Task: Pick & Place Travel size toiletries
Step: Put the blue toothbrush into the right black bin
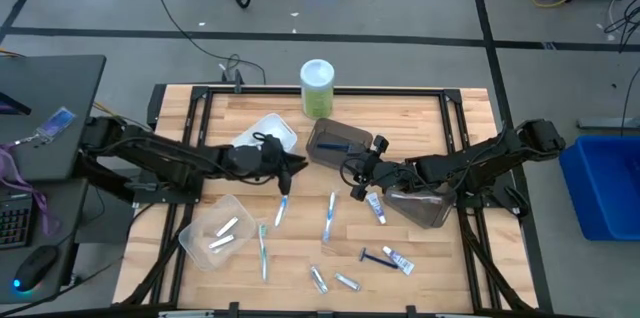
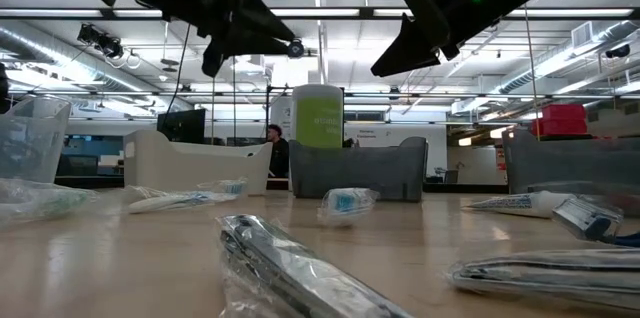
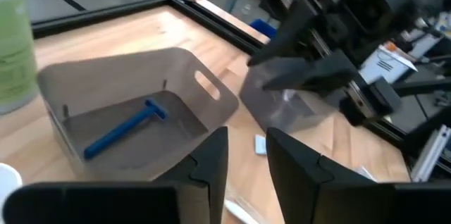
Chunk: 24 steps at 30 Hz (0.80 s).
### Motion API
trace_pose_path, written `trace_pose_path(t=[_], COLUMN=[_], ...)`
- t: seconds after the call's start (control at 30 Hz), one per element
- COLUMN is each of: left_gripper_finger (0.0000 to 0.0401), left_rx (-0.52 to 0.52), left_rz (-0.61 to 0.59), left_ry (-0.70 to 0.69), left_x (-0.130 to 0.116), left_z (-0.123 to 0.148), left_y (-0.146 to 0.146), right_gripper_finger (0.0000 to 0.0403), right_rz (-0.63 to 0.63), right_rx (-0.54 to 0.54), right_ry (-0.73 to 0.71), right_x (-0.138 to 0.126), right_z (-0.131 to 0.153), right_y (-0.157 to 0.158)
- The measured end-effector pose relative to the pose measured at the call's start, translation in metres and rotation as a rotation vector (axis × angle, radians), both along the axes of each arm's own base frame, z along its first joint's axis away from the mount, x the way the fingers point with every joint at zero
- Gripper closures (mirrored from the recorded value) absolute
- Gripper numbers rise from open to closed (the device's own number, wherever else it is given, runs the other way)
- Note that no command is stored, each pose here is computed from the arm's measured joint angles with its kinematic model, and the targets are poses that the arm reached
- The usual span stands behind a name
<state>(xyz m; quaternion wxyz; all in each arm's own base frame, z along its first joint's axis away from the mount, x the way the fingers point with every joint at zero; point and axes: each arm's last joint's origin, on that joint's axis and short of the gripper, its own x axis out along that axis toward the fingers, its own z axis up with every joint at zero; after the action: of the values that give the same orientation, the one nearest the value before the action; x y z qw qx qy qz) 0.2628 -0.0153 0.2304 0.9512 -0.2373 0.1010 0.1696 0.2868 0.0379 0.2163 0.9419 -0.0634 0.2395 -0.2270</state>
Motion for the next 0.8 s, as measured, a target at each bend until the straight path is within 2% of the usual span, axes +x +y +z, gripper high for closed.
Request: trace_pose_path(t=[0.53, 0.8], left_gripper_finger=[0.0313, 0.0313], left_rx=[-0.007, -0.001], left_rz=[-0.109, -0.106], left_ry=[0.004, -0.02], left_x=[-0.004, -0.005], left_z=[-0.001, 0.001], left_y=[-0.03, -0.038], right_gripper_finger=[0.0278, 0.0275], right_rz=[0.0, 0.012], right_rx=[0.0, -0.022], right_ry=[0.0, 0.012], right_x=[0.0, 0.0], right_z=[0.0, 0.0], right_y=[0.0, 0.0])
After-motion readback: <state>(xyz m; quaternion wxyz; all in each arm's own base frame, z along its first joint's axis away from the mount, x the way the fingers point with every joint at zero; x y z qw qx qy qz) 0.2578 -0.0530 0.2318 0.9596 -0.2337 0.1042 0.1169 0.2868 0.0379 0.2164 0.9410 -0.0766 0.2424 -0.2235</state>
